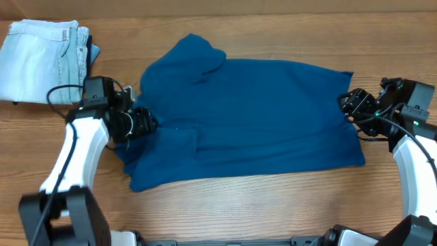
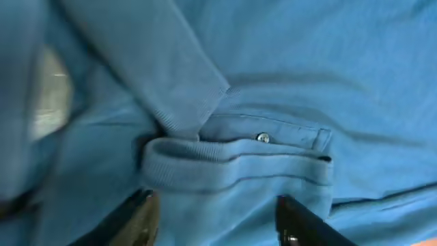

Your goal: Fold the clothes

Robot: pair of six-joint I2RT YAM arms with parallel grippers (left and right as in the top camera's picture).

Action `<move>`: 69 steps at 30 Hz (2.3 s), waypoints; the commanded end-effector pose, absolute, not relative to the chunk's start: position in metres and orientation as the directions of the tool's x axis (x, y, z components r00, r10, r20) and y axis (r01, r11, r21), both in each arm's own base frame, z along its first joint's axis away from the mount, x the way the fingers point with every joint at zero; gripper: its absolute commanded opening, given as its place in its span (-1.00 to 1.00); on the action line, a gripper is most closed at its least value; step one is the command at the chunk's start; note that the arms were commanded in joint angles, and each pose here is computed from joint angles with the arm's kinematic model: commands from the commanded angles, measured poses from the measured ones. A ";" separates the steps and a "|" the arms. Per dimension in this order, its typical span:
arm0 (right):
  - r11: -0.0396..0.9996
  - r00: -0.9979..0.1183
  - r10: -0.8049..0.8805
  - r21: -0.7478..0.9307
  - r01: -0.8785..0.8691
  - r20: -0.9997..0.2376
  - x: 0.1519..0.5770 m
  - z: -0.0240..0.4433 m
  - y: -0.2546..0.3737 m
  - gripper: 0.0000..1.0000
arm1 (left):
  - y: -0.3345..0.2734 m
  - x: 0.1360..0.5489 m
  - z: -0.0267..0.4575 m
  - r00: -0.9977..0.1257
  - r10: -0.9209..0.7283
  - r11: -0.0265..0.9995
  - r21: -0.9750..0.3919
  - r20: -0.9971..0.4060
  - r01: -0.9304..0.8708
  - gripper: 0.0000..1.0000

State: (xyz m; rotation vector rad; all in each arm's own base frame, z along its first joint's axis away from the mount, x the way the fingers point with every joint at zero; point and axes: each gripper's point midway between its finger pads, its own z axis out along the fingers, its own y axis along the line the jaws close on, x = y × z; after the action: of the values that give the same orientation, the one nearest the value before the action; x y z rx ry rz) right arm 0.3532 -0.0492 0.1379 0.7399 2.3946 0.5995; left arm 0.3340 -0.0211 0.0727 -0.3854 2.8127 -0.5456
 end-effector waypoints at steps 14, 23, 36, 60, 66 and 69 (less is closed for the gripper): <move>0.751 -0.701 0.610 0.552 0.363 -0.369 0.353 0.139 -0.048 0.45 | -0.007 0.336 0.067 -0.942 -0.284 0.913 -0.349 -0.180 -0.209 0.11; 0.750 -0.702 0.610 0.552 0.363 -0.368 0.353 0.139 -0.048 0.45 | 0.013 0.345 0.067 -0.921 -0.320 0.917 -0.319 -0.223 -0.241 0.15; 0.750 -0.701 0.610 0.552 0.363 -0.368 0.353 0.139 -0.048 0.44 | -0.005 0.345 0.044 -0.946 -0.280 0.907 -0.368 -0.160 -0.206 -0.02; 0.750 -0.701 0.611 0.552 0.364 -0.368 0.353 0.139 -0.048 0.43 | -0.012 0.343 0.035 -0.961 -0.230 0.926 -0.340 -0.155 -0.166 -0.46; 0.750 -0.701 0.611 0.552 0.364 -0.367 0.353 0.138 -0.048 0.43 | -0.012 0.346 0.037 -0.959 -0.230 0.926 -0.341 -0.165 -0.163 -0.82; 0.750 -0.701 0.611 0.552 0.364 -0.368 0.353 0.139 -0.048 0.43 | -0.011 0.350 0.043 -0.957 -0.232 0.926 -0.341 -0.176 -0.162 -0.92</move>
State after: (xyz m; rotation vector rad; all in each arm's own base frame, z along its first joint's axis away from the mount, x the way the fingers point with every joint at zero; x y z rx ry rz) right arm 0.3494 -0.0473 0.1349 0.7509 2.4139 0.6050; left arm 0.3398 -0.0120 0.0348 -0.3225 2.8943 -0.4928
